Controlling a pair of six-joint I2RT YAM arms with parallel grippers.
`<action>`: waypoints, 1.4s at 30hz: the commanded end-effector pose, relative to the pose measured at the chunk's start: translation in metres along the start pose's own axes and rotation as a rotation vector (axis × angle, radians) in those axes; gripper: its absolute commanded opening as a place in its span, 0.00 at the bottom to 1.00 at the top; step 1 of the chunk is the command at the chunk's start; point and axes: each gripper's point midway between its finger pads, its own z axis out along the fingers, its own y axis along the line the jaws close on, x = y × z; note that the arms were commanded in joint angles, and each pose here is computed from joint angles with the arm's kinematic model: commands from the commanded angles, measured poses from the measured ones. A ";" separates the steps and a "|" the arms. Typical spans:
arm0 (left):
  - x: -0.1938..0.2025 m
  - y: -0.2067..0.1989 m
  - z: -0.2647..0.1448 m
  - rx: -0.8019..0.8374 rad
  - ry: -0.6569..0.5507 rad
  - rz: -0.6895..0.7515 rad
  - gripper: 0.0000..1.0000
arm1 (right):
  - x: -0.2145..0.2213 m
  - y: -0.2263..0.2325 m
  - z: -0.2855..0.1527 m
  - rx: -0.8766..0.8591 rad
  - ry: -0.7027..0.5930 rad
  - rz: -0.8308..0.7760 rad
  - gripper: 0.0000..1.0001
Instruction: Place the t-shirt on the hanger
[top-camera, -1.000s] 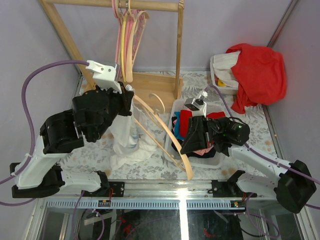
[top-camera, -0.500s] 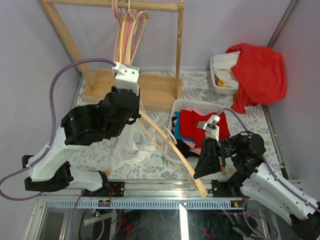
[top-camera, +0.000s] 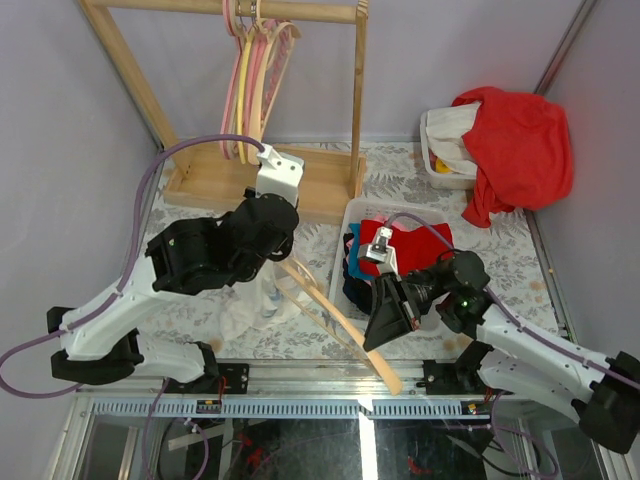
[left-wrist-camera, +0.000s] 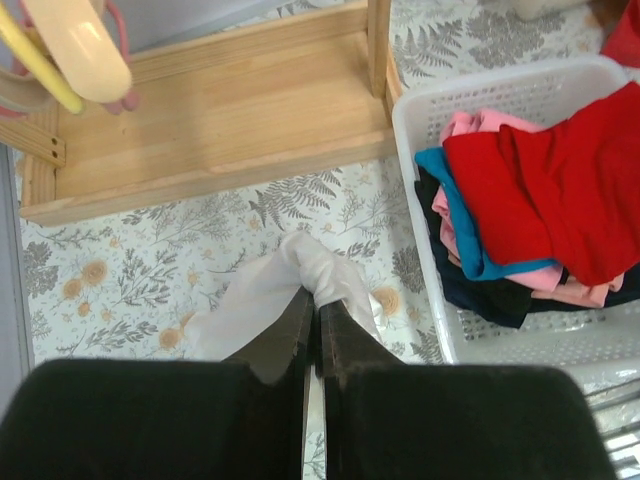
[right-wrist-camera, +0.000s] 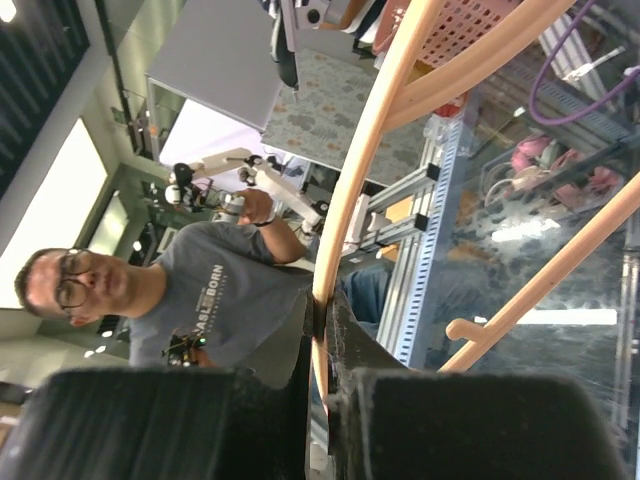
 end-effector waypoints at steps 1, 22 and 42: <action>-0.004 -0.014 -0.005 0.075 -0.036 -0.007 0.00 | -0.006 0.048 0.003 -0.135 0.053 -0.123 0.00; 0.007 0.020 -0.032 0.069 -0.091 -0.101 0.00 | -0.039 0.057 0.002 -0.210 -0.168 -0.234 0.00; -0.011 -0.041 -0.037 0.283 -0.108 -0.020 0.00 | -0.076 0.052 0.015 -0.268 -0.112 -0.227 0.00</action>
